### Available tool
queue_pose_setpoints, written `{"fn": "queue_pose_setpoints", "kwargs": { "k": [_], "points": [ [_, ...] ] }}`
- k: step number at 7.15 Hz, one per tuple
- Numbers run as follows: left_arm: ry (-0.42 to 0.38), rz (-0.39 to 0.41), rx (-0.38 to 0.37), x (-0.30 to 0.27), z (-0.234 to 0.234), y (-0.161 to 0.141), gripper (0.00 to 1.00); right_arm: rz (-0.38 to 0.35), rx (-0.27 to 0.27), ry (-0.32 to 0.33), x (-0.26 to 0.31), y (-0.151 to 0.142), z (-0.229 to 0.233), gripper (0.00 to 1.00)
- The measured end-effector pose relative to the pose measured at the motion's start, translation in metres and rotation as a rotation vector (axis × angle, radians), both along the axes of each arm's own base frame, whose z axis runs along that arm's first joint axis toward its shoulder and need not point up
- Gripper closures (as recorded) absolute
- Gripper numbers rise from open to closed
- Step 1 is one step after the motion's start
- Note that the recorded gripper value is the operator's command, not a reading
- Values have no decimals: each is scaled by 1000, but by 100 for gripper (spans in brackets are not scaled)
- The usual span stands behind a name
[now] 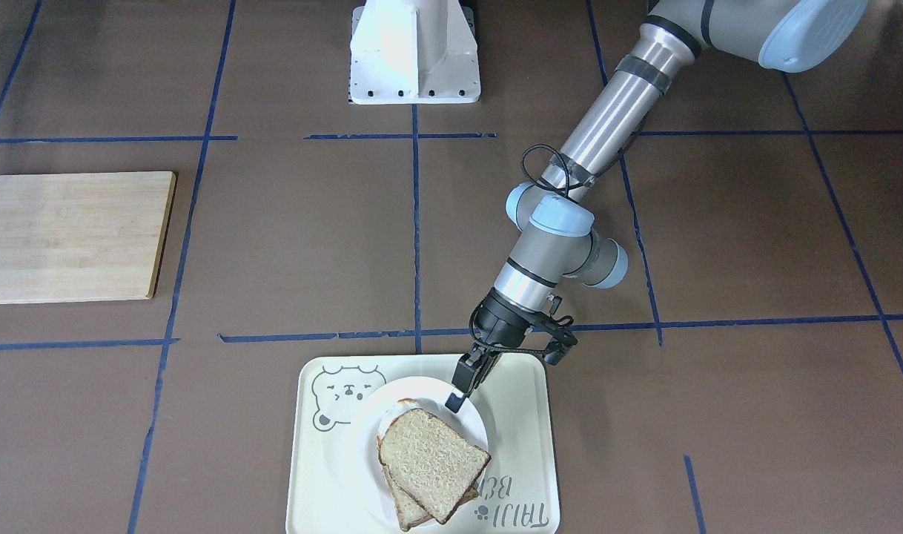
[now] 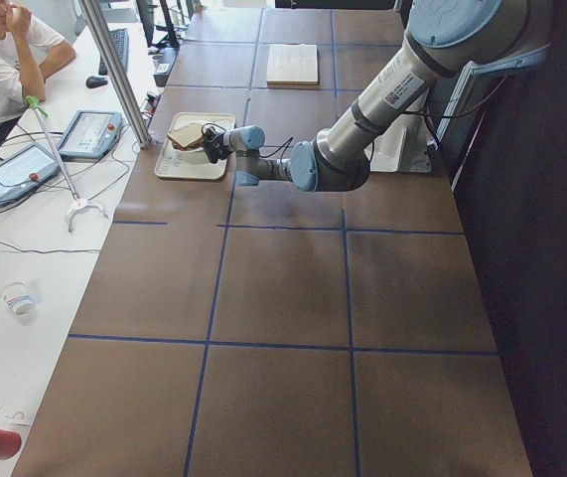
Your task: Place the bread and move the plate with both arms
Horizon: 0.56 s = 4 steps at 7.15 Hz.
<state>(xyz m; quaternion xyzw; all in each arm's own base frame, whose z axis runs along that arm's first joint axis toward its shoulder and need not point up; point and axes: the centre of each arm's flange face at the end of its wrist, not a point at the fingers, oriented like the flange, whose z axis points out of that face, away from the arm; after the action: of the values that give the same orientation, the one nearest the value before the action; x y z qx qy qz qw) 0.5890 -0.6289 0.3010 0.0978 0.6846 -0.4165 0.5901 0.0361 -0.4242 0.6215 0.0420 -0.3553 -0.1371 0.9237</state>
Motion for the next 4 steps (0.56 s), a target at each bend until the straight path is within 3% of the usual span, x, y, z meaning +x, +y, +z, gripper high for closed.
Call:
{"fn": "queue_pose_setpoints", "kwargs": {
  "k": [2,4],
  "points": [
    [-59,101,15,-47,-7,-23,0,1,1,-1,0,0,-1,0],
    [-113,226,38,-122,11,-2,0,1,3,-1,0,-1,-2,0]
  ]
}}
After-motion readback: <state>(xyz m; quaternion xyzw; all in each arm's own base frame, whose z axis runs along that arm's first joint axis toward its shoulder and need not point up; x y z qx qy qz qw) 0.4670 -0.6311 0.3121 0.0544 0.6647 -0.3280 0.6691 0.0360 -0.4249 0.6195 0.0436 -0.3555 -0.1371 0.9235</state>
